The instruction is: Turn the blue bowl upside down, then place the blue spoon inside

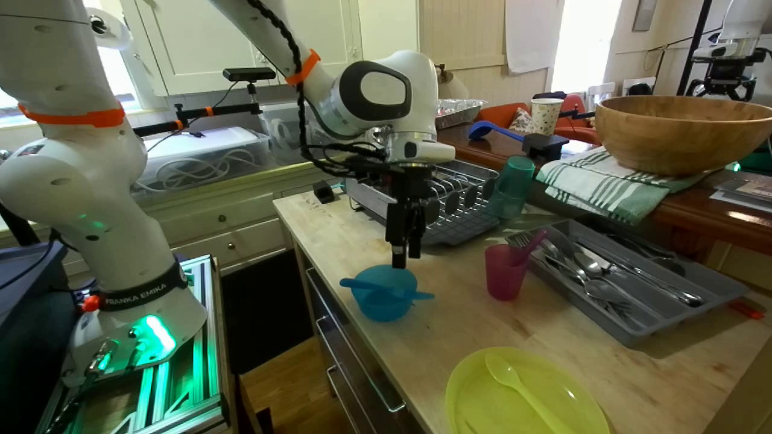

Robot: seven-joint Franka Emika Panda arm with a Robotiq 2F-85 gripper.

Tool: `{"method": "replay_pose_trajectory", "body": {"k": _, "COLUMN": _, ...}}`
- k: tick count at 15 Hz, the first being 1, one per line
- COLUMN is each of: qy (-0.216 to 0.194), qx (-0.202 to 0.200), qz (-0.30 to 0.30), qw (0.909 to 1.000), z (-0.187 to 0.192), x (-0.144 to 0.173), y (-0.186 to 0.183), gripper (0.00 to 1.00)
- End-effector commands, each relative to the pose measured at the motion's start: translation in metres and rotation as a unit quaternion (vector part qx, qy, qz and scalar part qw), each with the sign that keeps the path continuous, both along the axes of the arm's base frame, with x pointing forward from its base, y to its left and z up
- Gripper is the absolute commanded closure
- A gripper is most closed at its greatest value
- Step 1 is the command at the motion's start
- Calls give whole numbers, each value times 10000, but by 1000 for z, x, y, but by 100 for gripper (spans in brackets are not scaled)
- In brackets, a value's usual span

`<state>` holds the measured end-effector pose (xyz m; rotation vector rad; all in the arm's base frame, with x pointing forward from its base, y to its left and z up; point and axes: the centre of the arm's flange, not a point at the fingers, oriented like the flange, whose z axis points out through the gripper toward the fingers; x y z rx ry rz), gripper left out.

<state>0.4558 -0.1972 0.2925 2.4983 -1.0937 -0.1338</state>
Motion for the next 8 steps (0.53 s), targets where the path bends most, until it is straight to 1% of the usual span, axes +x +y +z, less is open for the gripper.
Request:
{"method": "replay_pose_trajectory", "body": {"k": 1, "qy": -7, "qx": 427, "qz": -152, "qw": 9990, "z": 23, "x": -1, "y": -14, "gripper": 0}}
{"method": "replay_pose_trajectory", "body": {"k": 5, "qy": -18, "qx": 939, "qz": -138, "qw": 9955, "z": 44, "x": -3, "y": -31, "gripper": 0}}
{"method": "replay_pose_trajectory", "body": {"k": 8, "qy": -54, "qx": 1286, "qz": 72, "qw": 9917, "z": 56, "x": -7, "y": -42, "gripper": 0}}
